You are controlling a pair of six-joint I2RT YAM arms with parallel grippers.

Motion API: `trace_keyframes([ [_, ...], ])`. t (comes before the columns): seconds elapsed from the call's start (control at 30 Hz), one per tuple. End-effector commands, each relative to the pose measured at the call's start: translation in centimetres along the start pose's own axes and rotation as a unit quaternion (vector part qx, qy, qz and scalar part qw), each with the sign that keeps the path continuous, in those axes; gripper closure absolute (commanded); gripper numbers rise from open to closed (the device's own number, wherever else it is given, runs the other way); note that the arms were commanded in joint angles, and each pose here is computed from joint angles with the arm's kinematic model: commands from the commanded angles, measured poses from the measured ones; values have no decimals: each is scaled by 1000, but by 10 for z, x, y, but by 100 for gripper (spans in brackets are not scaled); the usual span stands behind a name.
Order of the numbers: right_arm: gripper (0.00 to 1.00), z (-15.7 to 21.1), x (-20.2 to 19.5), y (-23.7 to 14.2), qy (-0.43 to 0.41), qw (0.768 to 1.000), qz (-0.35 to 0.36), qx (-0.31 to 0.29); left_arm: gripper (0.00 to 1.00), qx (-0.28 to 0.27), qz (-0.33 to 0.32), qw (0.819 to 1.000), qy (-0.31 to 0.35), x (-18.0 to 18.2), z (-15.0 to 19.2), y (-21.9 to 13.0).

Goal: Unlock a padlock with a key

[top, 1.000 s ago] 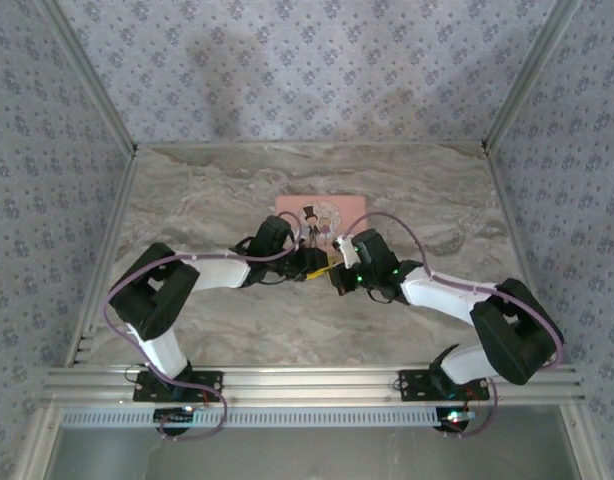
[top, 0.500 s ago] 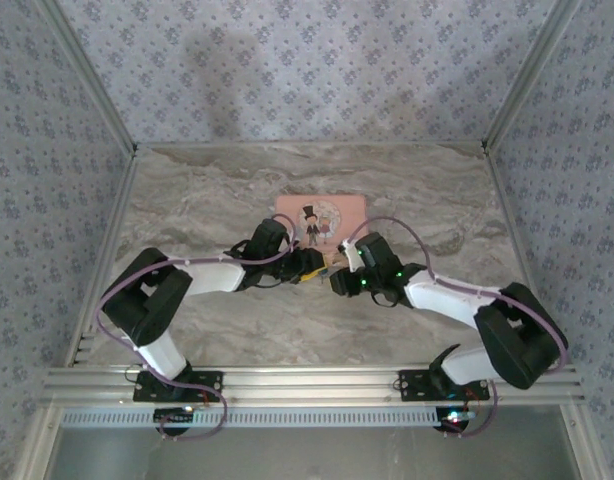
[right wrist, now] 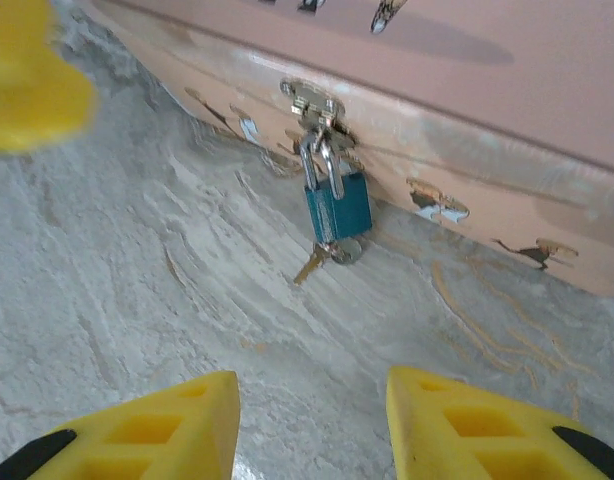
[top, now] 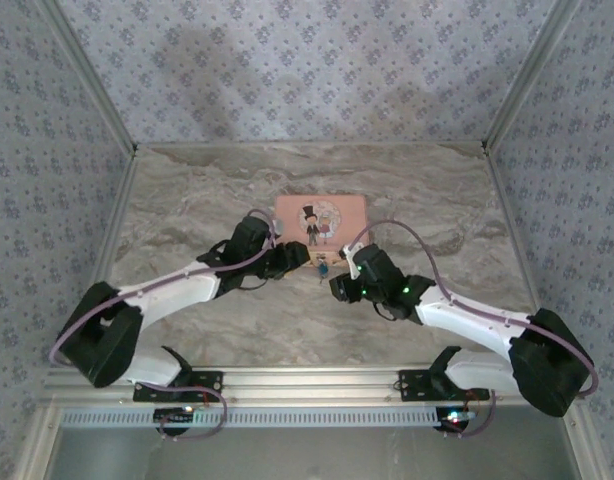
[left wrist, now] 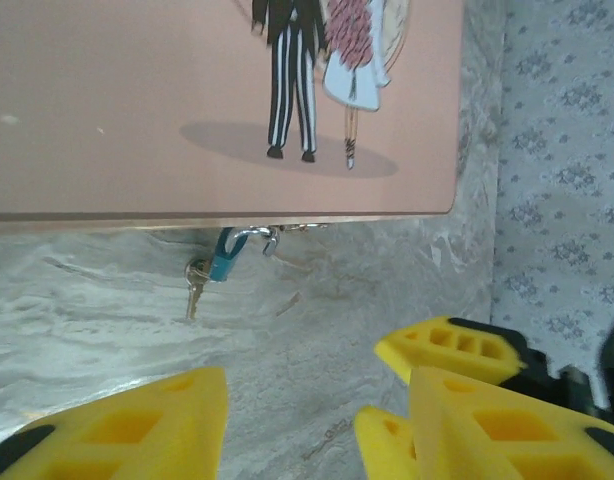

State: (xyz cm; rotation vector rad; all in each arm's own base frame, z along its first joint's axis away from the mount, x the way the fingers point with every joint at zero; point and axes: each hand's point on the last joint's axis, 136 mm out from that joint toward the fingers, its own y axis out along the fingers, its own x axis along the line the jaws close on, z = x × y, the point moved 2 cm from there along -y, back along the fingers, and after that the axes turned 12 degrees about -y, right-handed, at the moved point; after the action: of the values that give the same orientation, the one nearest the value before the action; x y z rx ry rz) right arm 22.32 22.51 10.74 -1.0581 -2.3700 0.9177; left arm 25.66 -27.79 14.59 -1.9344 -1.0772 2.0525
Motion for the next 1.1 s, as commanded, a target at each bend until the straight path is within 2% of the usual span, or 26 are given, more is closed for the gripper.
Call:
trace_keyframes([
  [0.0, 55, 2, -7, 6, 20, 999, 42, -9, 46, -62, -56, 996, 22, 18, -16, -23],
  [0.07, 55, 1, -9, 10, 26, 999, 44, -9, 41, -89, -65, 994, 27, 19, -26, -35],
  [0.2, 57, -5, -18, 17, 38, 998, 52, 1, 40, -106, -67, 992, 24, 20, -40, -42],
  [0.4, 57, -17, -23, 25, 39, 998, 50, 3, 41, -106, -63, 992, 20, 19, -51, -26],
  [0.6, 55, -13, -17, 33, 36, 999, 35, 18, 41, -103, -47, 994, 6, 18, -61, -4],
  [0.83, 50, -7, -15, 45, 19, 998, 61, 24, 42, -111, -60, 992, 10, 17, -73, 4],
  [1.07, 48, -11, -12, 58, 19, 994, 103, 9, 42, -110, -59, 992, 6, 19, -71, 2],
])
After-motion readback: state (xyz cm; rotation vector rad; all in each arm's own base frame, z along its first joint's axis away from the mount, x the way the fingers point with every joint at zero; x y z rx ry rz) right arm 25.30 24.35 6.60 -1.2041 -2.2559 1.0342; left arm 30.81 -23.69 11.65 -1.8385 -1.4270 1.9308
